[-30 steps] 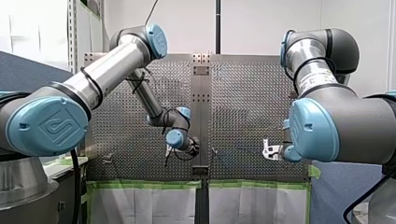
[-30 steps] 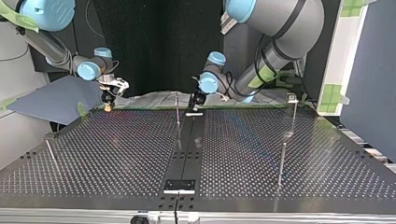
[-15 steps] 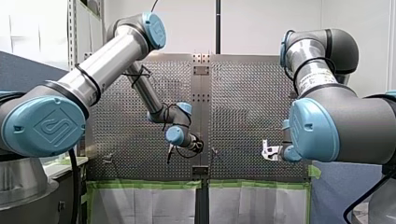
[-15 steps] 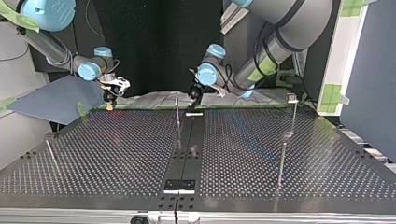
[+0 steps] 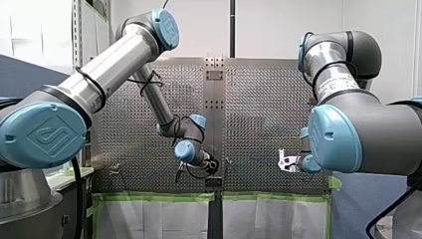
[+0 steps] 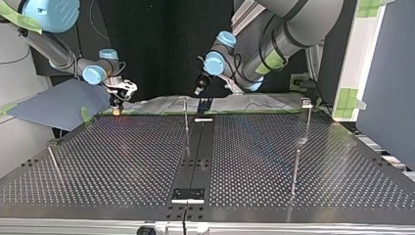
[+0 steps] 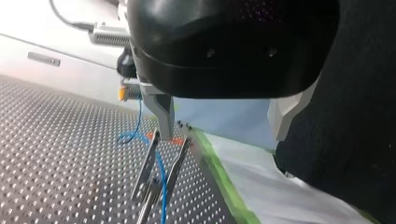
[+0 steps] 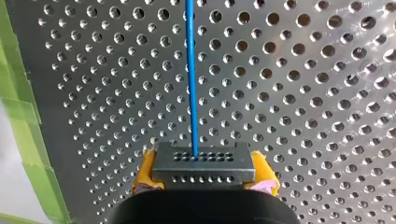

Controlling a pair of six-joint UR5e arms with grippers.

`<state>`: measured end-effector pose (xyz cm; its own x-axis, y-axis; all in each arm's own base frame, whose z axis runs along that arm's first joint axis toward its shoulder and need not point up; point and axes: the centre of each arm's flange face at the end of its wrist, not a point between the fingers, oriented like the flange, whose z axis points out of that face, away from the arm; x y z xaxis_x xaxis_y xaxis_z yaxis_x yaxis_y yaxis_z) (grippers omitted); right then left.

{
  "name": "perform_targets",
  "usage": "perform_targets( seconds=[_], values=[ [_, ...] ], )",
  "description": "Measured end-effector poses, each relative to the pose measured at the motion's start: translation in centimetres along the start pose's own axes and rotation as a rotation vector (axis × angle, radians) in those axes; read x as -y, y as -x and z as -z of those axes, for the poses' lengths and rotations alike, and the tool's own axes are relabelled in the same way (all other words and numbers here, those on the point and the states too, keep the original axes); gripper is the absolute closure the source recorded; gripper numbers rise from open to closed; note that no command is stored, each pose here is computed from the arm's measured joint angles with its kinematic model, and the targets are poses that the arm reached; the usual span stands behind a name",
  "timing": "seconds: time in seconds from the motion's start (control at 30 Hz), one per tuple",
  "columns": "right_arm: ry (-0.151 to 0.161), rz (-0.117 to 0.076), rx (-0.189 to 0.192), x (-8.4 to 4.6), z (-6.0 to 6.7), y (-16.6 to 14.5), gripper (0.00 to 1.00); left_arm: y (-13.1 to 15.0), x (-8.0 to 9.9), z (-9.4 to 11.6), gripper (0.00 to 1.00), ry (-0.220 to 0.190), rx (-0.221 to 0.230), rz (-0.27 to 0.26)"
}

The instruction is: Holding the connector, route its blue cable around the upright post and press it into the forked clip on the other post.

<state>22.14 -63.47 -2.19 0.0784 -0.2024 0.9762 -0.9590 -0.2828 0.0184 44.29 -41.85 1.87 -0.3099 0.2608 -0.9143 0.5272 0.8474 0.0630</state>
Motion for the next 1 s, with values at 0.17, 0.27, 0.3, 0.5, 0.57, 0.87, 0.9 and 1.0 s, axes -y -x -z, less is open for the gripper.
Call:
perform_targets(
  seconds=[0.17, 0.27, 0.3, 0.5, 0.57, 0.87, 0.9, 1.0],
  values=[
    [-0.001, 0.000, 0.000, 0.1, 0.0, 0.0, 1.00, 0.0, 0.8, 0.1, 0.00, -0.012, 0.012, -0.006],
    [-0.005, 0.000, 0.000, 0.1, 0.0, 0.0, 1.00, 0.2, 1.1, 0.1, 0.00, -0.015, 0.026, -0.008],
    [-0.005, 0.000, 0.000, 0.2, 0.0, 0.0, 1.00, 0.3, 1.2, 0.1, 0.00, -0.016, 0.031, -0.008],
    [-0.007, 0.000, 0.000, 0.2, 0.0, 0.0, 1.00, 0.8, 1.4, 0.0, 0.00, -0.018, 0.058, -0.006],
    [-0.008, 0.000, 0.001, 0.2, 0.0, 0.1, 1.00, 0.9, 1.4, -0.1, 0.00, -0.018, 0.061, -0.002],
    [-0.015, -0.009, -0.002, 0.3, 0.0, 0.1, 1.00, 0.9, 1.4, -0.1, 0.00, -0.019, 0.063, 0.011],
    [-0.017, -0.011, -0.003, 0.3, 0.0, 0.1, 1.00, 0.9, 1.4, -0.1, 0.00, -0.019, 0.063, 0.013],
    [-0.022, -0.013, -0.003, 0.4, 0.0, 0.1, 1.00, 0.9, 1.4, -0.1, 0.00, -0.019, 0.063, 0.016]
  ],
)
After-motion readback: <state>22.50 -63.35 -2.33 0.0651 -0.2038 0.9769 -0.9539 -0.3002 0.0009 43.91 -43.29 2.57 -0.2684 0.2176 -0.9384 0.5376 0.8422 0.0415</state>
